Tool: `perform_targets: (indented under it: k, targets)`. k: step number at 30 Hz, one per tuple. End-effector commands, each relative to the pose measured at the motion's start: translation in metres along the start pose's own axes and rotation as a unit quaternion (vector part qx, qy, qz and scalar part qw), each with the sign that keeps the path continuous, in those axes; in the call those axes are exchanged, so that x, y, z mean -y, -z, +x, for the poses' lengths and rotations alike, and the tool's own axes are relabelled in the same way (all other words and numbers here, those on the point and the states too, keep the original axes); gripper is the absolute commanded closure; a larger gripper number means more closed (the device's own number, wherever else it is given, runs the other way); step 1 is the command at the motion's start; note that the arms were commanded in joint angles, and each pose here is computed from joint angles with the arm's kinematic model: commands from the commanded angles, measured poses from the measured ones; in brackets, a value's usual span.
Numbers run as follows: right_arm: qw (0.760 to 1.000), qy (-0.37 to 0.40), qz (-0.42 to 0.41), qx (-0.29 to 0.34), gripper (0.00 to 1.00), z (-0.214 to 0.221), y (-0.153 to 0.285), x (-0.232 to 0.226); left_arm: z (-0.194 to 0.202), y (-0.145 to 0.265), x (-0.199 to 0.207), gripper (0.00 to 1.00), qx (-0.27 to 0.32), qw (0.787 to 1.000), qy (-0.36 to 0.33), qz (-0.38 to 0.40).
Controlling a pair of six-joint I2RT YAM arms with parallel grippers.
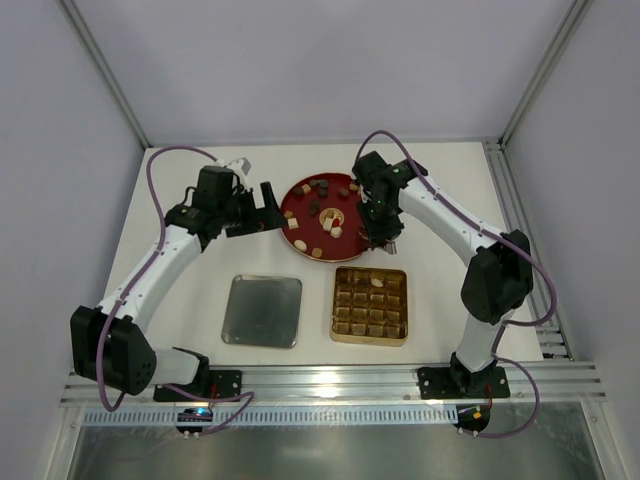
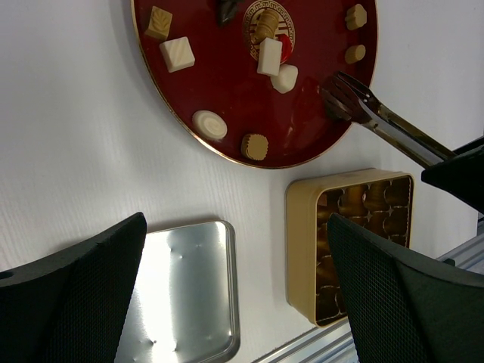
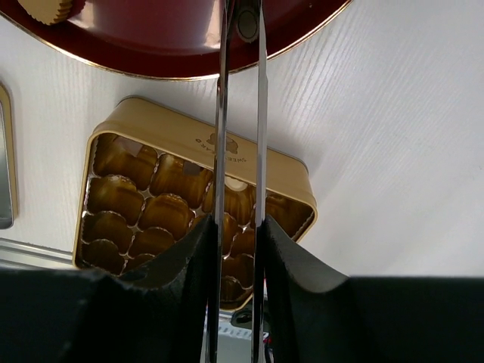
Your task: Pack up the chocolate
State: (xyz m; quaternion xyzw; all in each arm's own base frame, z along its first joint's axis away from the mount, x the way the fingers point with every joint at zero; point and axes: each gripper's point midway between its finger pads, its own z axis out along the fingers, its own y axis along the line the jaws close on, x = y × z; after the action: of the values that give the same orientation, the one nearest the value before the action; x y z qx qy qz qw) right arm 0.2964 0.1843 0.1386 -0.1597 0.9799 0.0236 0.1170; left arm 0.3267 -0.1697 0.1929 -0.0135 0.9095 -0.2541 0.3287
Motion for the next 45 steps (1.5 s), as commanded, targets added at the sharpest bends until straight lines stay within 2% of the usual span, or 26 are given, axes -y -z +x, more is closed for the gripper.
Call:
perform_targets:
  k: [1, 9, 12, 24, 45]
  targets:
    - [0.999, 0.006, -0.012, 0.032, 0.67, -0.023, 0.01, -0.007, -0.01, -0.002, 0.005, 0.0, 0.015, 1.0, -0.001, 0.014]
    - [0.999, 0.01, -0.006, 0.047, 0.66, -0.057, 0.007, -0.011, -0.011, 0.001, 0.004, 0.0, 0.021, 1.0, -0.003, 0.01]
    - [0.998, 0.008, -0.002, 0.059, 0.6, -0.064, 0.016, -0.007, -0.012, 0.001, 0.003, 0.0, 0.022, 1.0, -0.004, 0.009]
    - [0.999, 0.001, 0.024, 0.024, 0.57, -0.024, 0.033, 0.011, -0.01, -0.002, 0.001, 0.0, 0.016, 1.0, 0.0, 0.008]
    - [1.0, -0.007, -0.004, 0.0, 0.58, -0.01, 0.033, 0.002, -0.01, -0.002, 0.001, 0.0, 0.014, 1.0, 0.002, 0.01]
